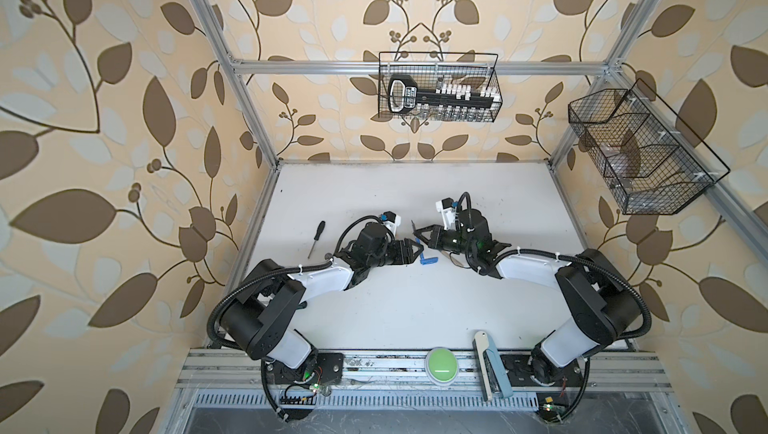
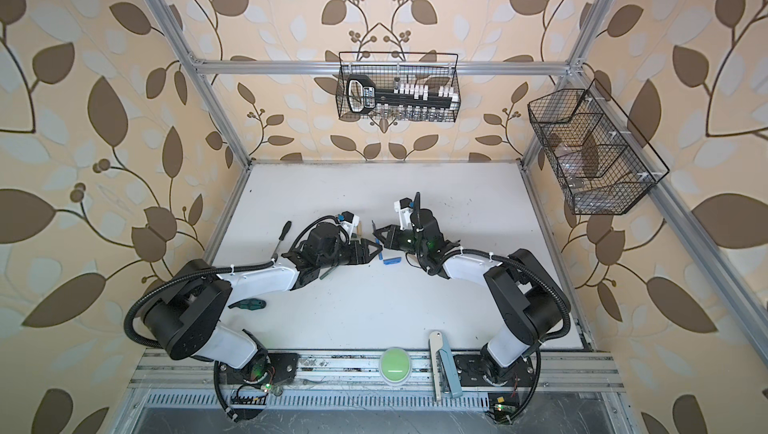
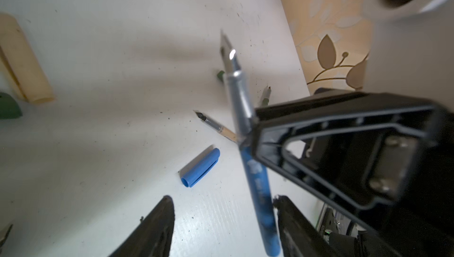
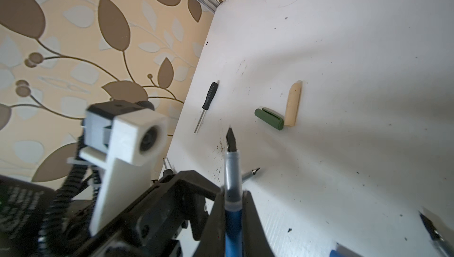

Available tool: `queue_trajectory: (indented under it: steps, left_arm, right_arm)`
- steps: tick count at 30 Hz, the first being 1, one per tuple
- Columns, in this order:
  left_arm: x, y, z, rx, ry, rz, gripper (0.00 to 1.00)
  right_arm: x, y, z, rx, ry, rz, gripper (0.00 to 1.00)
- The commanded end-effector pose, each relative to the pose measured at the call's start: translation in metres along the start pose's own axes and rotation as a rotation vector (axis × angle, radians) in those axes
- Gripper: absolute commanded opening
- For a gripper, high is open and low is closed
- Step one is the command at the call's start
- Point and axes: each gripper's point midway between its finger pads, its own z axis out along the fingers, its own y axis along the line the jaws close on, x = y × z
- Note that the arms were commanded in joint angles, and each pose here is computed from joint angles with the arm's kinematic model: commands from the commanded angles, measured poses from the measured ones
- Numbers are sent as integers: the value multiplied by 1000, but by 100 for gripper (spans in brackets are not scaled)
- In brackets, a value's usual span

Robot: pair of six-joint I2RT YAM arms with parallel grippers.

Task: Insert the pens into the pen caps
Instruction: 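Lift the blue pen with the right gripper while the left gripper grasps it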

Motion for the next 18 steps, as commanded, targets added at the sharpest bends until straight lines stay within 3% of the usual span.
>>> queue_trajectory:
  steps: [1, 12, 18]
  left_arm:
    - [-15, -26, 2, 108, -24, 13, 64]
    - [-19, -26, 5, 103, -32, 18, 55]
    - [-22, -27, 5, 100, -39, 24, 42]
  right_arm:
    - [-8, 11, -6, -29, -50, -3, 10]
    - [-3, 12, -4, -33, -41, -10, 10]
    - [-2, 11, -6, -24, -50, -21, 10]
